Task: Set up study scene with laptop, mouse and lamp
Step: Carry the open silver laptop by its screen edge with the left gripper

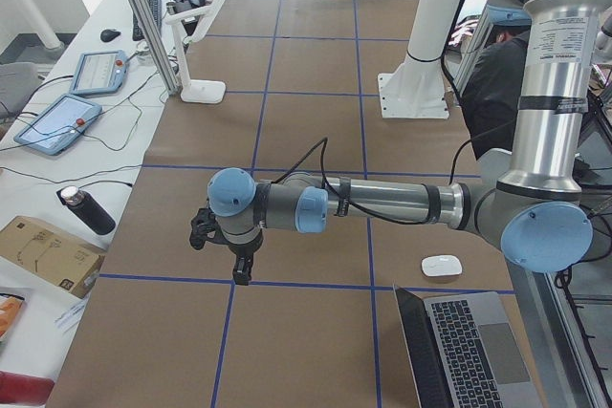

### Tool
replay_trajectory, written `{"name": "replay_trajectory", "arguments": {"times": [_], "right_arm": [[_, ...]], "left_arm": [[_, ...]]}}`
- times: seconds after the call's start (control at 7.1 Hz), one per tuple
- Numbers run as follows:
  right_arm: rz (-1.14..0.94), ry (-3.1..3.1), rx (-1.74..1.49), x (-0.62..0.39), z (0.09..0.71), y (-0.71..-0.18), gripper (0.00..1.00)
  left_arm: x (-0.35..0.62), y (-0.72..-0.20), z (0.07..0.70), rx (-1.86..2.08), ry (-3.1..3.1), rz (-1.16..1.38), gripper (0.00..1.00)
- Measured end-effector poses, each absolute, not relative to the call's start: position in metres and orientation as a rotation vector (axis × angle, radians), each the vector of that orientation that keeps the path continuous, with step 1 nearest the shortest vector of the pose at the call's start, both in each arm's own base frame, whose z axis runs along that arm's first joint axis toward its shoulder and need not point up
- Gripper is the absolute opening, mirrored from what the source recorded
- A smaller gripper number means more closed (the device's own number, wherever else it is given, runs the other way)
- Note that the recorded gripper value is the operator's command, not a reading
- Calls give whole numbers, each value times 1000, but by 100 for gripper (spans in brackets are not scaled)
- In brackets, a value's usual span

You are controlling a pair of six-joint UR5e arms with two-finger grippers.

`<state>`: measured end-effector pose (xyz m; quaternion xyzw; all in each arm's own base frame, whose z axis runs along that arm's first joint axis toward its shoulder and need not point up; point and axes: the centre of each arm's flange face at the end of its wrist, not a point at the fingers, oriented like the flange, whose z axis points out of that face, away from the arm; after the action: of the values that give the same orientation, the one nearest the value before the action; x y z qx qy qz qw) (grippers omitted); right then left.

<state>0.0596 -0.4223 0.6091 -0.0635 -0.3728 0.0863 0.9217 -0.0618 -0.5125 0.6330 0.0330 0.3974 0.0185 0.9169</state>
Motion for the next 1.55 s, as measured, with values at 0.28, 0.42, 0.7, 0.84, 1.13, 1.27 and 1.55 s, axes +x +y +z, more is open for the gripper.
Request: {"name": "replay_trajectory", "arguments": {"times": [0.28, 0.42, 0.7, 0.84, 1.13, 1.27, 1.55], "right_arm": [[173, -769, -124, 59, 607, -424, 100], [172, -771, -122, 59, 606, -424, 100], [171, -773, -122, 59, 606, -424, 100], [172, -773, -123, 59, 607, -424, 100], [172, -775, -125, 59, 607, -423, 100], [171, -776, -122, 59, 606, -423, 100], [174, -780, -116, 59, 601, -425, 100]], "left_arm": [[-61, -509, 637, 62, 819, 37, 99], [-61, -508, 637, 61, 819, 37, 99], [-61, -509, 637, 62, 815, 38, 99], [-61, -510, 636, 63, 812, 38, 99], [-60, -514, 632, 63, 811, 34, 99], [-60, -515, 631, 67, 811, 35, 100], [-60, -515, 632, 68, 811, 34, 100]]}}
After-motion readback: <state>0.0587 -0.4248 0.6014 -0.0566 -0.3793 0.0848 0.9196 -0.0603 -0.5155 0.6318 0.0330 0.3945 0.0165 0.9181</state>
